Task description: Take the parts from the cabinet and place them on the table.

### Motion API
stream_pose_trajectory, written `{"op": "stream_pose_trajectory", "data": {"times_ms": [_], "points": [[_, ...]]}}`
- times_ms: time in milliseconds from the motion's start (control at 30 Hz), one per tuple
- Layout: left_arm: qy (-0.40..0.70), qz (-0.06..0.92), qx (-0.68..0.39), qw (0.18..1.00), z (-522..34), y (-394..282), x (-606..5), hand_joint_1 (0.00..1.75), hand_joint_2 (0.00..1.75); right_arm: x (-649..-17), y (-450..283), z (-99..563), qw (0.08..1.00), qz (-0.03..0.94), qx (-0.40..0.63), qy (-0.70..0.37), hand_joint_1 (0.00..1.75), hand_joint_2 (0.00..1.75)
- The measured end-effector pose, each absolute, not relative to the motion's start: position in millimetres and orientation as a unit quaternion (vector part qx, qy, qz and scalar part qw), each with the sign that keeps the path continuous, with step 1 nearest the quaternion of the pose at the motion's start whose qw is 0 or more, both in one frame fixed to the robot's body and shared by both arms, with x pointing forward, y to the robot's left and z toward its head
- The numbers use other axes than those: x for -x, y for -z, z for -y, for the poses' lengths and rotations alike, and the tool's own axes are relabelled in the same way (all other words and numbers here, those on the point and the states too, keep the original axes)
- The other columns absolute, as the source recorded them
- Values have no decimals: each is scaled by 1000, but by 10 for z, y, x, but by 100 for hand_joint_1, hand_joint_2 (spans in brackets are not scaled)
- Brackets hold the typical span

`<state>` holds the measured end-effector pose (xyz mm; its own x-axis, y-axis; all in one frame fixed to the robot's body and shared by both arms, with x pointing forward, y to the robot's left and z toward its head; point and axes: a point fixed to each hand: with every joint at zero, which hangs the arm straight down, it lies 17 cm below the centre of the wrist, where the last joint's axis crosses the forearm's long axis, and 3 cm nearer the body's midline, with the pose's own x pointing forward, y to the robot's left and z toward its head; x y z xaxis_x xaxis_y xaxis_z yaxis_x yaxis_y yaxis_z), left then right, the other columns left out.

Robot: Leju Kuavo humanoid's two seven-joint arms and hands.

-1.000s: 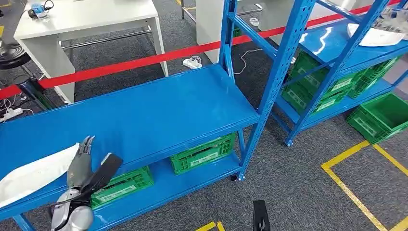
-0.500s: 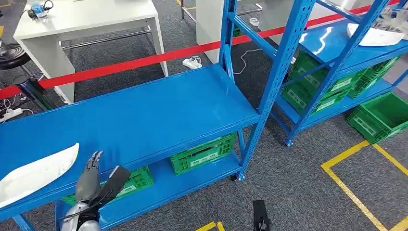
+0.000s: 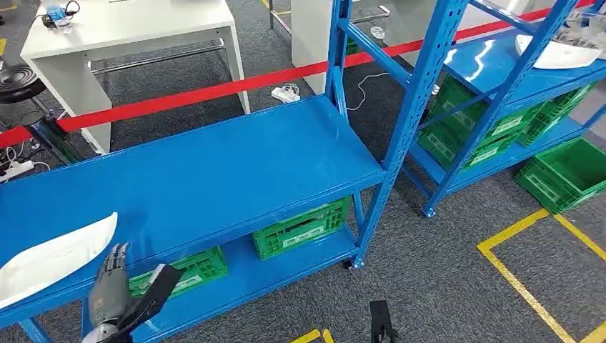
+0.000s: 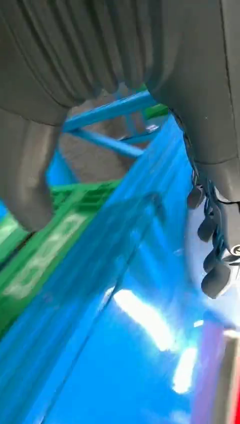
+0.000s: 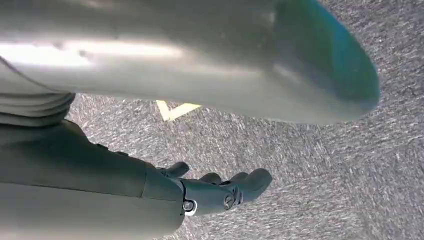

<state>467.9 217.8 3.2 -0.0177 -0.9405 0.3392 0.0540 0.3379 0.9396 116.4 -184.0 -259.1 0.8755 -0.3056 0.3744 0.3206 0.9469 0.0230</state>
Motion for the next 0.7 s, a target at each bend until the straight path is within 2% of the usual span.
{"op": "stream_pose_trajectory", "data": {"times_ms": [167,700], "points": [[429,562,-445,549,-2434,-124,-4682,175,175,-1198,2575,1837,967,201,20,156,0,0],[431,556,-466,537,-2585,-161,-4650,175,175,-1222,2567,1868,965,210,24,153,0,0]]}}
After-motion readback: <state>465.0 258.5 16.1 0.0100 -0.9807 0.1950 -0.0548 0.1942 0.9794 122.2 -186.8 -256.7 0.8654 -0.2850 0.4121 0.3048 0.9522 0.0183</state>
